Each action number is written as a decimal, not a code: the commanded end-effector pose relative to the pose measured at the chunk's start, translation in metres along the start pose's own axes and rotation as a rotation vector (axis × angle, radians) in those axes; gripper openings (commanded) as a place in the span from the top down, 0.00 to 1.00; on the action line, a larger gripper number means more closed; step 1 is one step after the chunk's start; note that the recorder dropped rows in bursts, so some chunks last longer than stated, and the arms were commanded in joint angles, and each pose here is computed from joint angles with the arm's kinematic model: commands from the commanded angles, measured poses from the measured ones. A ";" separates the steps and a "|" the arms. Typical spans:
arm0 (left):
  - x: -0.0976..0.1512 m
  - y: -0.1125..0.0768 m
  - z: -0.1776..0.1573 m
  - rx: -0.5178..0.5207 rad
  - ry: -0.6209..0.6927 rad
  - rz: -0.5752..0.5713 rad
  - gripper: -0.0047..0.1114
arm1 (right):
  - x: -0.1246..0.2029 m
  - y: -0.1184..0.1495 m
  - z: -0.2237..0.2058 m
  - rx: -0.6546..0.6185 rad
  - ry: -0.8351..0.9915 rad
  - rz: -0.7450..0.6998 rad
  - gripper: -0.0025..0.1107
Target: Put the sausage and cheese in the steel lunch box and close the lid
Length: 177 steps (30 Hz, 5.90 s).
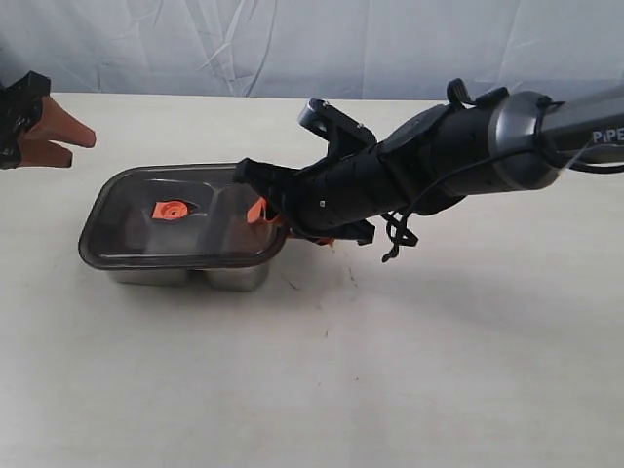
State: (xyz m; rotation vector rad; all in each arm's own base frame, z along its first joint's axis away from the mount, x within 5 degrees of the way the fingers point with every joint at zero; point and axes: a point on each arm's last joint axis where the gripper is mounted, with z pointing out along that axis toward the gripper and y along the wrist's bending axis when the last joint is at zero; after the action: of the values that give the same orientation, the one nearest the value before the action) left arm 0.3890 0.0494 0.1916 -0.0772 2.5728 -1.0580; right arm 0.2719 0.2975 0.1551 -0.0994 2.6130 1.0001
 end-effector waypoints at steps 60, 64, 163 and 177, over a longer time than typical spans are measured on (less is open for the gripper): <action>0.072 -0.002 -0.032 -0.154 0.266 -0.076 0.96 | -0.014 -0.007 -0.022 0.283 0.014 -0.298 0.99; 0.089 -0.005 -0.017 -0.212 0.395 -0.085 0.96 | -0.013 -0.009 -0.020 0.292 0.019 -0.311 0.99; 0.045 -0.010 0.003 -0.469 0.041 0.086 0.96 | 0.003 0.011 0.000 0.266 0.131 -0.260 0.99; 0.038 -0.014 0.014 -0.344 -0.035 0.073 0.96 | 0.000 0.010 0.000 0.279 0.098 -0.322 0.99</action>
State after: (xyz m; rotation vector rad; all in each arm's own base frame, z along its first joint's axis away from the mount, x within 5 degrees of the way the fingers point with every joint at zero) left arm 0.3550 0.0261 0.1776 -0.0973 2.7030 -0.5469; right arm 0.2696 0.3040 0.1595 -0.4791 2.6970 0.5317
